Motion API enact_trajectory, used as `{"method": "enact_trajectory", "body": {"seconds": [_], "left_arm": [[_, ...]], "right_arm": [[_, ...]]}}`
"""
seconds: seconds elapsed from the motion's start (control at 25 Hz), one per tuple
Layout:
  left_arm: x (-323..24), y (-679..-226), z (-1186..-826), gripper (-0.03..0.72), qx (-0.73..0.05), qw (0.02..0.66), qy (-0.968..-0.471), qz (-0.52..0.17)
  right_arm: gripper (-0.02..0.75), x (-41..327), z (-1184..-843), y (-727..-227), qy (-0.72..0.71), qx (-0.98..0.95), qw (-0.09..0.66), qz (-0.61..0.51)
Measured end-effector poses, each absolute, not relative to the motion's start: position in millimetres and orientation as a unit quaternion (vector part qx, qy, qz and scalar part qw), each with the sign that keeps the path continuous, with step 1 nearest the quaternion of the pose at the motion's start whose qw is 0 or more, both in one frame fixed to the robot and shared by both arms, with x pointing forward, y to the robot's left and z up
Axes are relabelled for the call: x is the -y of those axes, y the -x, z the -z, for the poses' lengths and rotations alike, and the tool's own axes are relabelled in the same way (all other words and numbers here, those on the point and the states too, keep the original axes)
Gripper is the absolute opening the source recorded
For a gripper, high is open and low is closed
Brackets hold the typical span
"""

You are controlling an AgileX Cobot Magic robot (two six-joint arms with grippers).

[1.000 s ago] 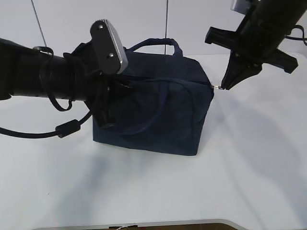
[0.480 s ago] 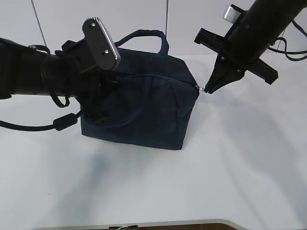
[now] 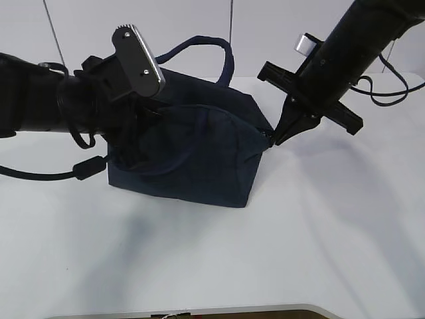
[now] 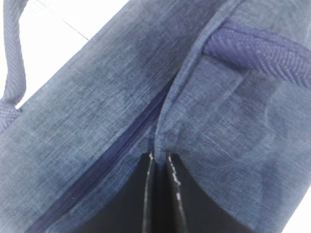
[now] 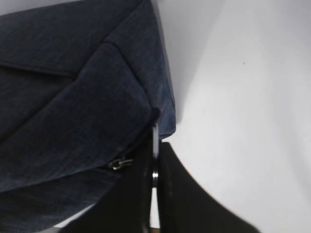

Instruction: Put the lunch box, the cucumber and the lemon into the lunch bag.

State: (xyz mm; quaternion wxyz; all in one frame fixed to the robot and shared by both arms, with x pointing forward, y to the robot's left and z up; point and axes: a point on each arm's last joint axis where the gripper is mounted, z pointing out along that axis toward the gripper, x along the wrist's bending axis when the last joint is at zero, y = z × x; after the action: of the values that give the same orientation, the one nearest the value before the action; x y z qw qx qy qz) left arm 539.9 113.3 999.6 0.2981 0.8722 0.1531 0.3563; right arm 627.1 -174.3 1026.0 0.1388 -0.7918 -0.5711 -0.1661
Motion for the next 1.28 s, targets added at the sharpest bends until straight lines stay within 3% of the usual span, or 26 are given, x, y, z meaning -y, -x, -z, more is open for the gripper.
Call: {"method": "enact_trajectory", "body": {"seconds": [0.28,0.68,1.28], "left_arm": [[-115,-541,-999,-0.003,-0.162,0.291,-0.871,-0.361],[-118,-542,-999,-0.003,-0.170,0.281,-0.870,-0.368],[-118,-542,-999,-0.003,-0.170,0.281,-0.870,-0.368]], "right_arm": [[0.005,175,-1029,-629,0.779,0.585,0.148,0.171],[0.005,173,-1063,-638,0.763,0.580,0.169,0.228],[0.005,194,-1065,-645,0.764,0.568,0.177,0.249]]}}
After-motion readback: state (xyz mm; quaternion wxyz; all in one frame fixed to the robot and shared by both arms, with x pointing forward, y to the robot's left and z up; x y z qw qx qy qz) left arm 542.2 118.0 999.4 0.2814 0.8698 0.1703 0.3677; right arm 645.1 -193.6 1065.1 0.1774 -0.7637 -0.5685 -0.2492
